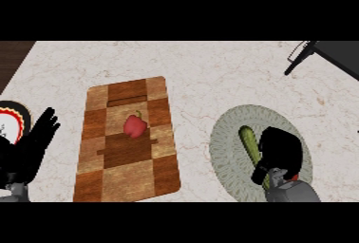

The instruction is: Pick the squash from the placemat and place it in the tiered shelf

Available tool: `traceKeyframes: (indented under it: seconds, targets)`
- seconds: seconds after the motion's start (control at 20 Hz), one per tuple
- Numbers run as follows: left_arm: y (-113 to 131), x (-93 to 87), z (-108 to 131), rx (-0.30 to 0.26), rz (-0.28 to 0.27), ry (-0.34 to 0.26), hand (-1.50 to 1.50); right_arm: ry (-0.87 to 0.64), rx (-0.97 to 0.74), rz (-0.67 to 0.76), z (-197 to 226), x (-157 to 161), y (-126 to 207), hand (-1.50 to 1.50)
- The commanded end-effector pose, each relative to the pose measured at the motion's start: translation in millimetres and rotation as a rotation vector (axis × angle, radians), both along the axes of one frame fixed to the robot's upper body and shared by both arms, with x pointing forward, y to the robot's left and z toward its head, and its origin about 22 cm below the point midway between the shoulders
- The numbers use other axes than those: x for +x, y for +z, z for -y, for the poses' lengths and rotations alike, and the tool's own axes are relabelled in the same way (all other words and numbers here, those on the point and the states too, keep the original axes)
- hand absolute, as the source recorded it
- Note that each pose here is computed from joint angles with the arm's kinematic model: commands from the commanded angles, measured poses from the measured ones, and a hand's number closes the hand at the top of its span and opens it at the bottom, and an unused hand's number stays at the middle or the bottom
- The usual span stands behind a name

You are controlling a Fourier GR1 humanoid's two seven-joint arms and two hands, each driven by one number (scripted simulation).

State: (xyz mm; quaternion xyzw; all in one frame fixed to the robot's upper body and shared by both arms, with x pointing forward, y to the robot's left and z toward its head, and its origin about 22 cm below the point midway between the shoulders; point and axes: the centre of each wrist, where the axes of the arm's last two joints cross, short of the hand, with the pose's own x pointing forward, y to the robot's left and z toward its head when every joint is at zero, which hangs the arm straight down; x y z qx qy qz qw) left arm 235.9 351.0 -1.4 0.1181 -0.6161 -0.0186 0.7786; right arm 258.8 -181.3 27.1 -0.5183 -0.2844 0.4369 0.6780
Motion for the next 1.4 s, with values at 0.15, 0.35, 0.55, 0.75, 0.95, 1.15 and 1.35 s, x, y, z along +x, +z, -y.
traceKeyframes:
  seconds: [0.15,0.35,0.55,0.75,0.95,1.15,1.35]
  targets:
    - [2.2,15.8,1.0,0.013,0.006,-0.01,0.0,-0.066,0.049,0.171,34.7,58.0,37.2,1.5]
    - [7.3,1.8,-4.4,-0.005,0.008,-0.024,0.0,-0.174,0.149,0.264,64.2,111.0,79.1,1.5]
    - [-1.5,2.2,-2.7,-0.002,-0.017,-0.018,0.0,-0.143,0.132,0.339,63.6,113.5,111.4,1.5]
    - [6.2,8.8,-2.9,0.013,0.0,0.003,0.0,-0.19,0.165,0.46,72.1,126.3,152.4,1.5]
    - [-13.5,-22.0,-1.6,0.011,-0.023,0.023,0.0,-0.232,0.313,0.563,63.9,82.9,168.8,1.5]
    - [2.9,0.7,-14.6,0.009,0.004,0.029,0.0,-0.236,0.397,0.71,57.8,65.3,218.8,1.5]
    - [-4.0,0.2,1.9,0.002,-0.006,0.013,0.0,-0.252,0.377,0.79,85.4,44.7,262.2,1.5]
